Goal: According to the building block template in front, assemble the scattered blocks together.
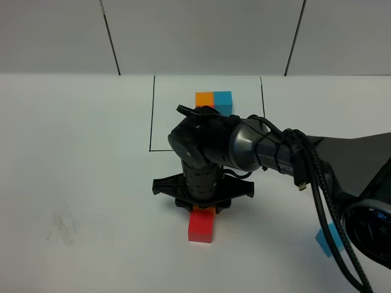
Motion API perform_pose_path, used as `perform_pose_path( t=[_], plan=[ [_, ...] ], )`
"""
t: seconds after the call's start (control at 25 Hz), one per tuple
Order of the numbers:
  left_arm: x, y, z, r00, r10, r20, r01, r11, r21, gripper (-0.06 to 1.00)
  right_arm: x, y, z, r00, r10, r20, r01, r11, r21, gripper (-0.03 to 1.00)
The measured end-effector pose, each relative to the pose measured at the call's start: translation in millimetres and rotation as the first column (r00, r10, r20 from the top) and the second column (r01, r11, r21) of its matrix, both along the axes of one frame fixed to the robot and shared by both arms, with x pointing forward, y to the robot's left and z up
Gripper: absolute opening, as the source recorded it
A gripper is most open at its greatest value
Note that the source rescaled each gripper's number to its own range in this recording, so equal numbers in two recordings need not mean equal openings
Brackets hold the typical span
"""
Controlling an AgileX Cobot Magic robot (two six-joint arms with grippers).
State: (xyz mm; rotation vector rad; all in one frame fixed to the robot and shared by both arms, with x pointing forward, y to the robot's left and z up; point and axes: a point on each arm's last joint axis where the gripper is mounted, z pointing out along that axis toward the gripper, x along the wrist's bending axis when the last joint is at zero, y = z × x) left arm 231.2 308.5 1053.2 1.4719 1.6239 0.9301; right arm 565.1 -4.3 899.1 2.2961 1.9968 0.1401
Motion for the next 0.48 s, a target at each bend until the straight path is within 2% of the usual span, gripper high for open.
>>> perform_pose_path(
  t=[0.24,0.48],
  plan=[
    [0.0,0.0,0.0,1.0,0.0,0.0,0.0,1.0,0.0,0.66,-1.2,1.1,-8.9,1.0,-0.008,-0.028,0.008,1.0,0.0,0.28],
    [0.0,0.1,0.0,1.0,0.001,0.0,-0.001,1.0,0.001,0.66,-1.4,1.2,-9.4,0.999,0.032,-0.031,-0.032,0.999,-0.004,0.28]
  ],
)
